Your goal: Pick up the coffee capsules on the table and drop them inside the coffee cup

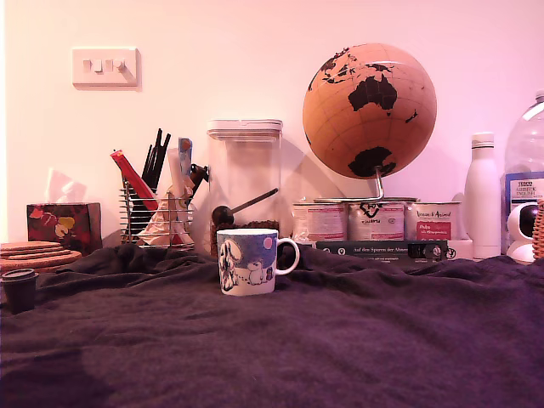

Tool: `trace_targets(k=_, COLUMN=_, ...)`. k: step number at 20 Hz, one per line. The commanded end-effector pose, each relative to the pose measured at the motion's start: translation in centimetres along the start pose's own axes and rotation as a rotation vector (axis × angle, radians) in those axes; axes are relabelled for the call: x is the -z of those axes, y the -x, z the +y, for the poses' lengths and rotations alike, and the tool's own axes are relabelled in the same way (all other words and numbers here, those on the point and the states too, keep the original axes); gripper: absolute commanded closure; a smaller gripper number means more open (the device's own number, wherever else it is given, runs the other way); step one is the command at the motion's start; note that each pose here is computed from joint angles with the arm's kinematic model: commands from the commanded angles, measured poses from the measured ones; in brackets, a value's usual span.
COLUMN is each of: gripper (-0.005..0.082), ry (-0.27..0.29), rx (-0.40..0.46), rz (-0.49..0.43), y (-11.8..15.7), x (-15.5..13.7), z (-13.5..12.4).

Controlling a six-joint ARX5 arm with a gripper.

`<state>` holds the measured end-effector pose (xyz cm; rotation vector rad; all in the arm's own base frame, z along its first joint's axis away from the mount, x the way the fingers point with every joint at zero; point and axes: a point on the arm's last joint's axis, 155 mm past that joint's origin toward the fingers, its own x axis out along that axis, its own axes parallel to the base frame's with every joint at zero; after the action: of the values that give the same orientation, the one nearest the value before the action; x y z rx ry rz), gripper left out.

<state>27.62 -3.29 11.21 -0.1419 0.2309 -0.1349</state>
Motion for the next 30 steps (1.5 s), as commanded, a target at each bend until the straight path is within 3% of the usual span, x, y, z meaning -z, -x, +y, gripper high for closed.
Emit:
trace_targets(k=1, gripper=0.0029, ry=-0.007, rx=-0.003, rz=0.001, y=-0.3, x=0.4, z=0.2)
trace_targets(k=20, gripper=0.0029, ry=-0.013, rx=0.001, rz=0.022, y=-4.1, x=2.1, z=0.7)
trace_targets(k=30, gripper=0.0030, ry=-0.047, rx=0.050, rz=0.097, y=-8.0, x=4.0, z=0.3)
